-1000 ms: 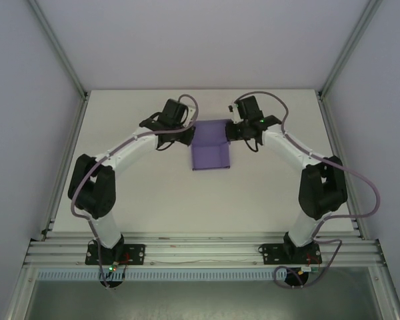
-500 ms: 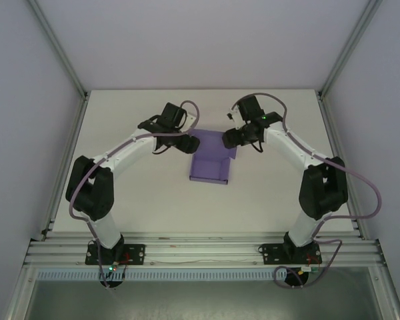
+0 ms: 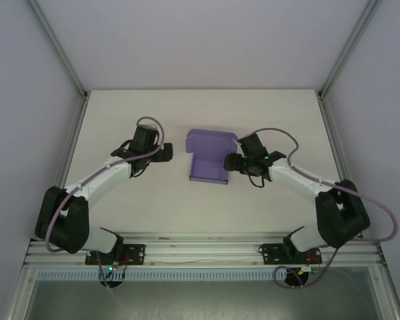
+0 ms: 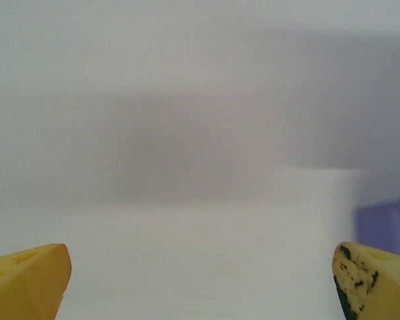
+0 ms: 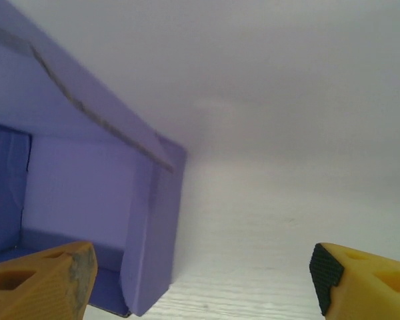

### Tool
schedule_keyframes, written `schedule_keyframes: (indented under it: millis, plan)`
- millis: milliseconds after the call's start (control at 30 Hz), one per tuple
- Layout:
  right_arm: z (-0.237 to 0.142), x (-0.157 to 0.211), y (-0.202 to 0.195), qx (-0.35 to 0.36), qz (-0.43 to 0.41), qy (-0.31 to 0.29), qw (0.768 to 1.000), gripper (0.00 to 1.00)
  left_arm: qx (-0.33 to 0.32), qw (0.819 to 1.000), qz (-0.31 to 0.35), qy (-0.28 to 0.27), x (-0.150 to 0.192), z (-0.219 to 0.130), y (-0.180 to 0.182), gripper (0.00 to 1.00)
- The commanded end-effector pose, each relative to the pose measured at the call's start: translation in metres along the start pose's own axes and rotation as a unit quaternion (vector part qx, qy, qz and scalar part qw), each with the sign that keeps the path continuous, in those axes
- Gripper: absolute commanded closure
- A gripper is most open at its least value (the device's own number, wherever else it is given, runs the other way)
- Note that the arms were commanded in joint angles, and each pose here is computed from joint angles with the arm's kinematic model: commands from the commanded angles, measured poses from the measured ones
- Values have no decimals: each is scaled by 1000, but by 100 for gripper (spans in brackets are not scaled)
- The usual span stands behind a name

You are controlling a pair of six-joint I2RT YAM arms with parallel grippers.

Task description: Assemble paper box

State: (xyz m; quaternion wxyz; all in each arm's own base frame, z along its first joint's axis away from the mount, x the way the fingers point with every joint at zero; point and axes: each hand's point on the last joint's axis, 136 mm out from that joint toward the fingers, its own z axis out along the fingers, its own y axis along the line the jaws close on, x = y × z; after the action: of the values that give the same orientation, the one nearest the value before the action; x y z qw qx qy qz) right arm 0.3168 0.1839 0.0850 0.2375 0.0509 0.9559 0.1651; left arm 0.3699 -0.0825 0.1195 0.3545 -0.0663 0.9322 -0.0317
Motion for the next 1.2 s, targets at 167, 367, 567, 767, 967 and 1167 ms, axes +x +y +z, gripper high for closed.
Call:
schedule_keyframes:
  millis: [167,367,567,767,967,1167]
  plan:
    - [44,3,17,7,49,20,999,41,-28,998,-50,-19,2,9,20,0]
    - [60,9,-7,65,53,17,996,62,-24,998,-48,-23,2,8,20,0]
    - [73,21,-19,88,47,30,995,80,-22,998,-49,-22,2,6,20,0]
    - [75,27,-33,132,28,43,990,100,-8,998,-51,-24,1,1,16,0]
    - [64,39,-59,255,-35,76,963,100,2,998,-49,-28,0,-3,14,0]
    - [66,52,-75,355,-90,119,923,100,0,999,-47,-27,-1,-5,14,0]
